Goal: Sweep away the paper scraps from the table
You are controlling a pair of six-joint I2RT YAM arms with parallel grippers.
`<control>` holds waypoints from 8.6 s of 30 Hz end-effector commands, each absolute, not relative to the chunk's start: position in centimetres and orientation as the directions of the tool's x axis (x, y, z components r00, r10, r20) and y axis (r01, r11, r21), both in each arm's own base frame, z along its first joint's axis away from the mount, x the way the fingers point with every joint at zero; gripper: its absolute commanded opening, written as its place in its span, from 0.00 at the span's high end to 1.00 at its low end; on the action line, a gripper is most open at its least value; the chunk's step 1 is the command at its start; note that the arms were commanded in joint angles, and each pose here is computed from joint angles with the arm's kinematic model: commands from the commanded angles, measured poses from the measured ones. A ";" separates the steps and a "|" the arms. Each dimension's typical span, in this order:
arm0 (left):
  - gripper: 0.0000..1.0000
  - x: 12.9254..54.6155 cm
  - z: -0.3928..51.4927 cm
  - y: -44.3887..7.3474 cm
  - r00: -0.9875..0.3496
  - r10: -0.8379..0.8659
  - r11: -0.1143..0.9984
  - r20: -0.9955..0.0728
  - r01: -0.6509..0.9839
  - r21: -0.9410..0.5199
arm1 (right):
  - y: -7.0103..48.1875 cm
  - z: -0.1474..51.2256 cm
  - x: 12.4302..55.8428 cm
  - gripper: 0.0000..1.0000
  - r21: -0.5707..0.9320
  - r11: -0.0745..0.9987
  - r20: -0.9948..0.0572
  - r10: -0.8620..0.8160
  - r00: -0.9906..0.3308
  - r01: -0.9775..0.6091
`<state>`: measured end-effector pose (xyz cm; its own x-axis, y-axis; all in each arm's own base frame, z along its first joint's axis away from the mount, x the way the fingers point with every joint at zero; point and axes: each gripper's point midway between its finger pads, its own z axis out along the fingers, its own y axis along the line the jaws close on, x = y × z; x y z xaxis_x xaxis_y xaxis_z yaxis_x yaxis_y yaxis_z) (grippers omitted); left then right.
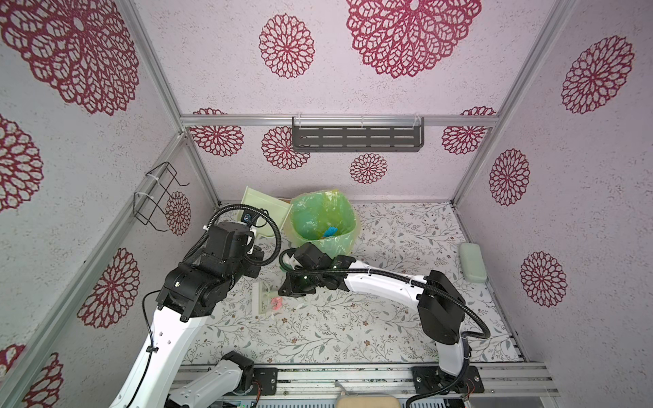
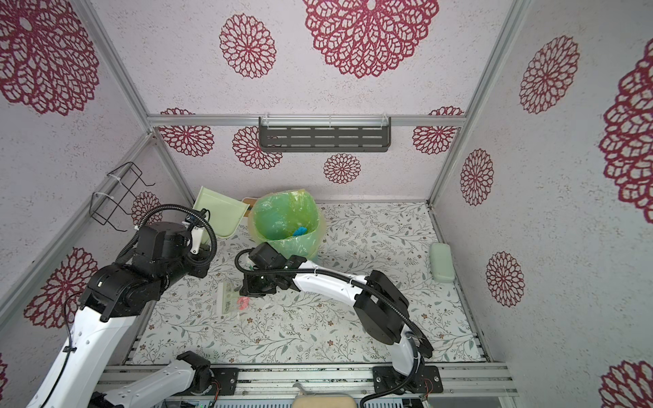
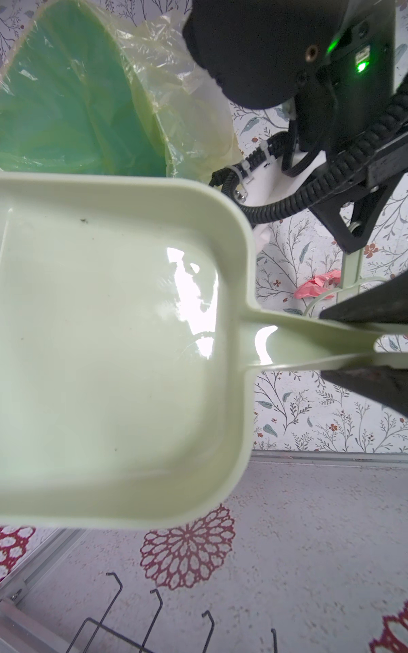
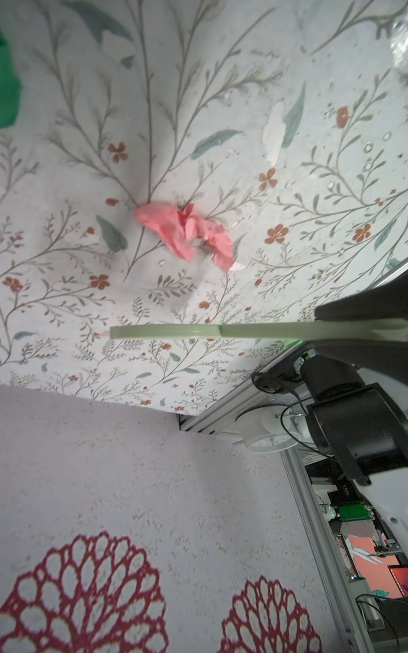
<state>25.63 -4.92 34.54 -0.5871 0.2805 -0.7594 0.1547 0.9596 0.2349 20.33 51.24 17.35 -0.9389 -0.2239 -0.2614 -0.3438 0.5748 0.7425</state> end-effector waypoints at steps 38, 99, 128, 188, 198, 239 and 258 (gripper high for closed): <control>0.92 23.9 33.4 -9.9 -0.631 0.250 0.941 -0.734 0.336 0.032 | 19.1 13.0 16.7 1.00 0.460 0.885 -0.183 0.178 -0.967 0.076; 0.92 12.6 8.6 -25.1 -0.654 0.756 0.653 -0.003 0.754 -0.070 | 15.4 17.6 21.6 1.00 0.039 0.956 -0.195 -0.278 -0.941 -0.290; 0.93 13.4 6.4 -25.2 -0.649 0.761 0.647 -0.007 0.760 -0.056 | 18.9 15.9 22.0 1.00 0.015 0.907 -0.108 -0.417 -0.903 -0.420; 0.93 15.0 16.2 -26.8 -0.625 0.676 0.678 -0.391 0.735 -0.002 | 14.4 20.3 21.0 1.00 0.341 0.928 -0.308 -0.041 -0.951 -0.151; 0.93 14.7 22.6 -26.0 -0.598 0.607 0.702 -0.523 0.712 0.002 | 14.0 19.3 21.5 1.00 0.350 0.928 -0.321 -0.011 -0.947 -0.129; 0.92 29.3 33.5 -11.8 -0.725 0.360 0.932 -0.587 0.306 0.195 | 14.2 19.4 21.9 1.00 0.379 0.914 -0.344 -0.004 -0.939 -0.143; 0.92 33.6 31.5 -13.6 -0.727 0.578 0.787 -0.369 0.379 0.487 | 13.9 19.3 22.2 1.00 0.379 0.910 -0.335 -0.034 -0.941 -0.168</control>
